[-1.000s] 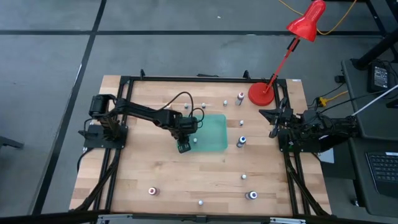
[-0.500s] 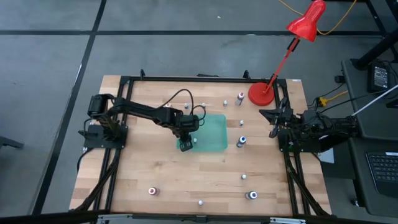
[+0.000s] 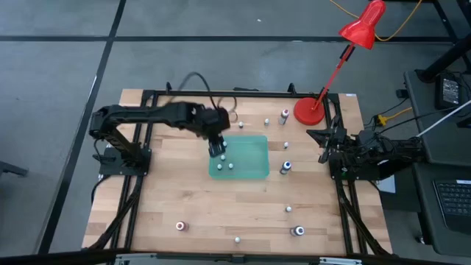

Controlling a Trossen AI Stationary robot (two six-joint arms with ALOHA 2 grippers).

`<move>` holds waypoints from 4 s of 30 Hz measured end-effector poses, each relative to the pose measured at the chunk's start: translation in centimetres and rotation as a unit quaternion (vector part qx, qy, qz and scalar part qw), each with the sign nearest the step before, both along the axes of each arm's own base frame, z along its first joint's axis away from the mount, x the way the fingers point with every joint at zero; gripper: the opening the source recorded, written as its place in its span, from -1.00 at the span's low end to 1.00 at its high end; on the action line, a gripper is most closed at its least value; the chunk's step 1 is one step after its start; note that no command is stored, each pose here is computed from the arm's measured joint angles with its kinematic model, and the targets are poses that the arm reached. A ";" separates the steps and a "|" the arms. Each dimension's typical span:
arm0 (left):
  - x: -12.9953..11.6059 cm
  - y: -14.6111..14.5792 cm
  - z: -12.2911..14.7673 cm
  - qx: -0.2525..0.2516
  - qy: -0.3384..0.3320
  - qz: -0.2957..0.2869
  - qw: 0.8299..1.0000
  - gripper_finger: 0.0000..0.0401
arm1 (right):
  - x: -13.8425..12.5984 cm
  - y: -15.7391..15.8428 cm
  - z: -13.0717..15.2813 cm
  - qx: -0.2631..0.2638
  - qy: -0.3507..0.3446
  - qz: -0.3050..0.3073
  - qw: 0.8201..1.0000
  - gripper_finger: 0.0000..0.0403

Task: Pick & Place food coloring
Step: Put the small blue food coloring bottle into the green bin

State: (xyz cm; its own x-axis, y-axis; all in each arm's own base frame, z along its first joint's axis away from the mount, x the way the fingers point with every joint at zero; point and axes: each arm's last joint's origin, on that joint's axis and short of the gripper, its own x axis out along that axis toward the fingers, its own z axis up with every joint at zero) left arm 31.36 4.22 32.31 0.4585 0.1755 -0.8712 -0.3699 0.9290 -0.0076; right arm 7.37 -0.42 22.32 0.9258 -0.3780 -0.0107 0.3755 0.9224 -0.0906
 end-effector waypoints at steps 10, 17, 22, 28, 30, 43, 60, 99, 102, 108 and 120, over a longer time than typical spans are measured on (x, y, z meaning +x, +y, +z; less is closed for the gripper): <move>-1.4 6.2 0.9 0.041 -0.002 0.024 0.999 -0.24 | 0.0 0.0 0.0 -0.001 0.000 0.000 1.000 -0.94; -1.1 11.0 -1.9 0.020 0.034 0.058 0.998 -0.24 | 0.0 0.0 0.1 0.000 -0.005 -0.002 1.000 -0.94; -0.2 13.0 -4.8 -0.009 0.070 0.063 0.996 -0.23 | 0.0 -0.1 0.1 -0.001 -0.006 -0.010 1.000 -0.94; 1.1 13.5 -7.9 -0.080 0.085 0.029 0.993 -0.20 | 0.0 -0.1 0.1 -0.002 -0.006 -0.010 1.000 -0.94; 1.4 13.5 -8.8 -0.085 0.094 0.019 0.992 -0.15 | 0.0 -0.1 0.1 -0.002 -0.006 -0.010 1.000 -0.94; 2.3 15.8 -13.3 -0.068 0.137 0.028 0.988 0.19 | 0.0 -0.1 0.0 -0.002 0.000 -0.019 1.000 -0.94; 2.5 16.3 -14.9 -0.101 0.138 0.017 0.985 -0.11 | -0.1 -0.1 0.0 -0.003 0.003 -0.023 1.000 -0.94; 3.0 16.0 -14.3 -0.119 0.148 0.016 0.982 -0.68 | -0.1 -0.1 0.0 -0.003 0.002 -0.023 1.000 -0.94; 3.1 15.7 -11.5 -0.105 0.122 0.013 0.987 -0.68 | -0.1 -0.1 0.0 -0.002 0.001 -0.023 1.000 -0.94; 2.2 13.6 -3.6 -0.071 0.039 0.020 0.997 -0.68 | -0.1 -0.1 0.0 -0.002 0.001 -0.023 1.000 -0.94; -3.2 7.3 3.8 -0.045 0.024 0.048 0.998 -0.68 | -0.1 -0.1 0.0 0.000 0.000 -0.022 1.000 -0.94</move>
State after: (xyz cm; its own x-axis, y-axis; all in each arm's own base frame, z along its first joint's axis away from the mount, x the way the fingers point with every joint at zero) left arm 28.18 11.48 36.11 0.4010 0.1375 -0.9057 -0.4594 0.8855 -0.0690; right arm 7.32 -0.54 22.32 0.9080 -0.4189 -0.0103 0.4164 0.9047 -0.0899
